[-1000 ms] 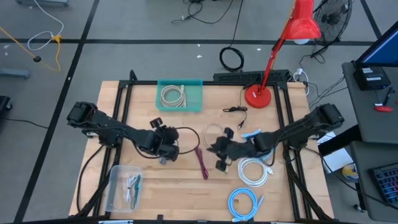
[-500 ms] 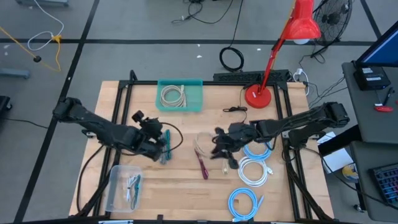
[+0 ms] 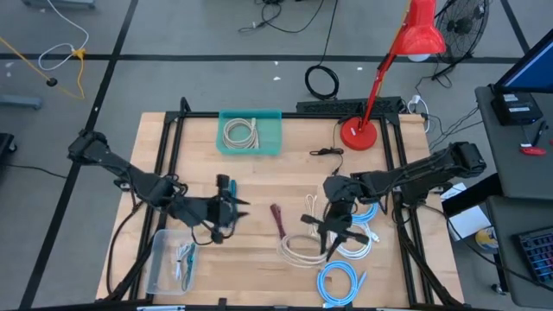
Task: Pick & Place USB Port
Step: Put the brown HDMI cable into the green bin
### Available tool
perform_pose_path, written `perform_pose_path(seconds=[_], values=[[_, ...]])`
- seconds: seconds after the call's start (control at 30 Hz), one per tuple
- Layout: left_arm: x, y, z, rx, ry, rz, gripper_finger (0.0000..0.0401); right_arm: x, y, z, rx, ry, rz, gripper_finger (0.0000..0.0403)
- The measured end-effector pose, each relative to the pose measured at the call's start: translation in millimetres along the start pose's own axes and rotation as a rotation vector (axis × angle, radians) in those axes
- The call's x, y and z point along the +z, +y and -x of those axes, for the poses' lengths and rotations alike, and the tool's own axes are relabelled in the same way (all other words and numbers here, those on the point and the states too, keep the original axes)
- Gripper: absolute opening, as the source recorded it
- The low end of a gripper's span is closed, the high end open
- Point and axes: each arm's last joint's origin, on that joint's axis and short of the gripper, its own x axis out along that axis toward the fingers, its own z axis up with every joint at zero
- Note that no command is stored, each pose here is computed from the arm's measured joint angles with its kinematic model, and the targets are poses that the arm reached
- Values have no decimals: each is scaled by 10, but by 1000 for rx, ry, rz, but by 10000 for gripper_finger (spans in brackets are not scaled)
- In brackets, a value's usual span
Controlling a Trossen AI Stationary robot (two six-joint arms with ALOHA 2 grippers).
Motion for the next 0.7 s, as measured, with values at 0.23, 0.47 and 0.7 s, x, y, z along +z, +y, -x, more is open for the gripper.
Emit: perform_pose_path(seconds=[0.23, 0.47, 0.7], values=[[203, -9, -232, -52, -228, -171, 127, 128, 162, -40, -56, 0, 121, 34], [331, -132, -486, 5, -402, -321, 128, 291, 290, 59, -121, -27, 225, 34], [336, -143, -505, 41, -386, -191, 174, 286, 276, 76, -197, -5, 214, 34]])
